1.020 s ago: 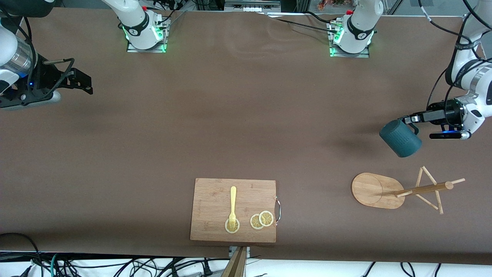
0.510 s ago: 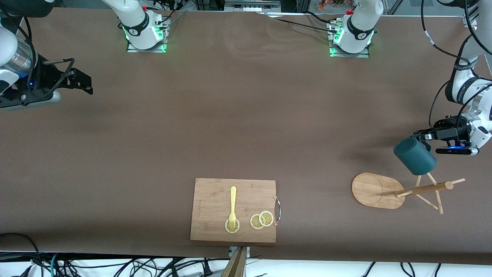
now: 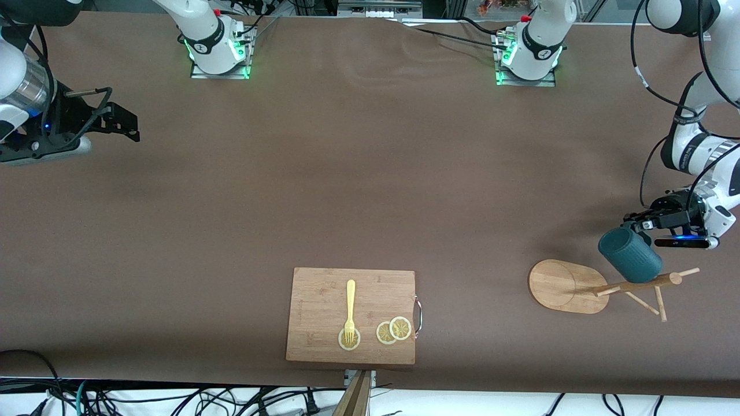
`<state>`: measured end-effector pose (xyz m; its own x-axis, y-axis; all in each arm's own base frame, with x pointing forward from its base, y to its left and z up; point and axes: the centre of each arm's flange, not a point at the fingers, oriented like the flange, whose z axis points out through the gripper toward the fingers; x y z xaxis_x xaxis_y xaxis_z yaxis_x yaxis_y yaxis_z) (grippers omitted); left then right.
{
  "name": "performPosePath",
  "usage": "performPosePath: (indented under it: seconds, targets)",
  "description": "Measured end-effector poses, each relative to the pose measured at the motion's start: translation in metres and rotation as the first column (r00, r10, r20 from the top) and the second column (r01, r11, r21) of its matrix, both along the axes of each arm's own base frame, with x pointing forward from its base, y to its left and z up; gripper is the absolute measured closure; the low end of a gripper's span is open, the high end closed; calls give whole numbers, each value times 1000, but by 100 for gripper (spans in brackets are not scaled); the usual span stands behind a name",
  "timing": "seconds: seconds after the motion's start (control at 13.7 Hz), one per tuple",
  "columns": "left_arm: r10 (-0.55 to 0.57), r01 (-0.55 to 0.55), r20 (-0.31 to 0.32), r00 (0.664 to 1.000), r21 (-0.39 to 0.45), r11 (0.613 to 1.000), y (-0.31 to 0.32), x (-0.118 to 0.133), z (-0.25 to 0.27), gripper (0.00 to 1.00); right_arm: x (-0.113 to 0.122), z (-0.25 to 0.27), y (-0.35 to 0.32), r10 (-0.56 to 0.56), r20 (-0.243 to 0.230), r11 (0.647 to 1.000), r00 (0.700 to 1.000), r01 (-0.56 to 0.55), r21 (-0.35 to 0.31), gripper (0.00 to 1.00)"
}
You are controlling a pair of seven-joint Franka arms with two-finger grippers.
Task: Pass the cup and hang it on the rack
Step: 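Lower the mug handle onto the rack peg with the left gripper, then open the left gripper and pull it back from the mug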
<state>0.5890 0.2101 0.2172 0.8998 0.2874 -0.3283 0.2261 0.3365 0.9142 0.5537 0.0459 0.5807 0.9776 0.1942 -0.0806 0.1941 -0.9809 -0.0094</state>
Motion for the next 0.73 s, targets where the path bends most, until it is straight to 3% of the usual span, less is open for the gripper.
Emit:
performPosePath:
  seconds: [0.36,0.58,0.73]
  targets:
    - [29,-29,22,999,-6,1000,3,-1,-19,76,0,0,0,0,0,1000,1000,0,0,0]
    - [15,-14,60,998,-4,1000,2,-3,-18,46,0,0,0,0,0,1000,1000,0,0,0]
    - [-70,68,50,996,39,997,-1,-9,-16,26,0,0,0,0,0,1000,1000,0,0,0]
